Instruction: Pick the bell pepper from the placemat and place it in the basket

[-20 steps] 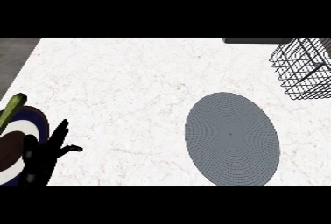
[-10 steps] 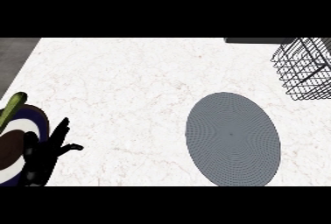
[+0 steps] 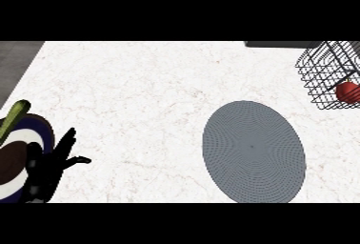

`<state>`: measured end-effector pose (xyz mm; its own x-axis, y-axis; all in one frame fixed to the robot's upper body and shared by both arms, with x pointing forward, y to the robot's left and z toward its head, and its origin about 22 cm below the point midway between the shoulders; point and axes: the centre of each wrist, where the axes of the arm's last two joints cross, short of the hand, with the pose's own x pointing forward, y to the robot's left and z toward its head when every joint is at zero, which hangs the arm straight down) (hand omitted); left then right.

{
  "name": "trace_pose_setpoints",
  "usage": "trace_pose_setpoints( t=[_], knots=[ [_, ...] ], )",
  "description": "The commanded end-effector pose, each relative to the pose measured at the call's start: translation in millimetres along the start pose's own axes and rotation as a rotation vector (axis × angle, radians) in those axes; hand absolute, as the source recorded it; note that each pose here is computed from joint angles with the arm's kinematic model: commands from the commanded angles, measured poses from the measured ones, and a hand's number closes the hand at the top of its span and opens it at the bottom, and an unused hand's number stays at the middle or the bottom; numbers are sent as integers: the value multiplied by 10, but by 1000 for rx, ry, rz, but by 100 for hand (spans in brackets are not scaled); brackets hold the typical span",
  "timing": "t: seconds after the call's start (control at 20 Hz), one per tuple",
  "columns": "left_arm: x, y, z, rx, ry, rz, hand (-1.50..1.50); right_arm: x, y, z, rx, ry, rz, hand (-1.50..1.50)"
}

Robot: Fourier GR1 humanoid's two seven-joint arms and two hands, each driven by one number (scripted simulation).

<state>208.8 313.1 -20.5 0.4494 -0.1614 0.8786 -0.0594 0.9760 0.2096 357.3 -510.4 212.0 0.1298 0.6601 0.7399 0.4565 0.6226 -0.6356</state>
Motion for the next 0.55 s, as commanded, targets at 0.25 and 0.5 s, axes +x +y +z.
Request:
trace_pose_setpoints(
  t=[0.25, 0.5],
  knots=[
    [-125, -269, -20, -67, 82, 28, 0, -81, -618, 46, -121, 104, -158, -150],
    [-172, -257, 12, -51, 72, 50, 0, -449, -1077, 330, -168, 150, -154, -150]
  ],
)
